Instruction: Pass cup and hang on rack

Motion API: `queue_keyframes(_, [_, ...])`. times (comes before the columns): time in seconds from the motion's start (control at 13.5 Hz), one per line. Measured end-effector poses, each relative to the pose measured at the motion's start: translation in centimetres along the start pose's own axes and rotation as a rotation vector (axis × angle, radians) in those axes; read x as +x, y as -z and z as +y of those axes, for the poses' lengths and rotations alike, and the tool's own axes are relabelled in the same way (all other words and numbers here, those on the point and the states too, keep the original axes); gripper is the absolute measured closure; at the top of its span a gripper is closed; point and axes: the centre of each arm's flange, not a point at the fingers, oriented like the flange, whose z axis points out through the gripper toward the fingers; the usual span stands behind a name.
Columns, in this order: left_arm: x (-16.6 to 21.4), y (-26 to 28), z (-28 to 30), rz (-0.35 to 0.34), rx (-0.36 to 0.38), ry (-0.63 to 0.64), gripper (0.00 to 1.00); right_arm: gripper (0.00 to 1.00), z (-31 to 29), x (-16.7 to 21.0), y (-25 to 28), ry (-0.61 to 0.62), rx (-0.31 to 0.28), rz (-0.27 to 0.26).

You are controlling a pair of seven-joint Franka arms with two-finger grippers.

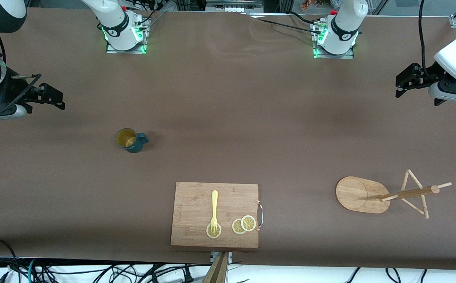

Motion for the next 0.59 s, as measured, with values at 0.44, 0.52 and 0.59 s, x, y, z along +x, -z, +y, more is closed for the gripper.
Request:
queue_keyframes(0.44, [0.0,1.4,-0.4,0.030,0.005,0.008,0.00,0.00,0.0,-0.1,-0.3,0.003,0.000,-0.015])
queue_keyframes(0.52, [0.0,1.5,-0.4,0.033,0.005,0.009,0.00,0.00,0.0,-0.1,-0.3,0.003,0.000,-0.018])
queue_keyframes(0.59, [0.0,1.5,-0.4,0.033,0.005,0.010,0.00,0.00,0.0,-0.1,-0.4,0.003,0.001,-0.023])
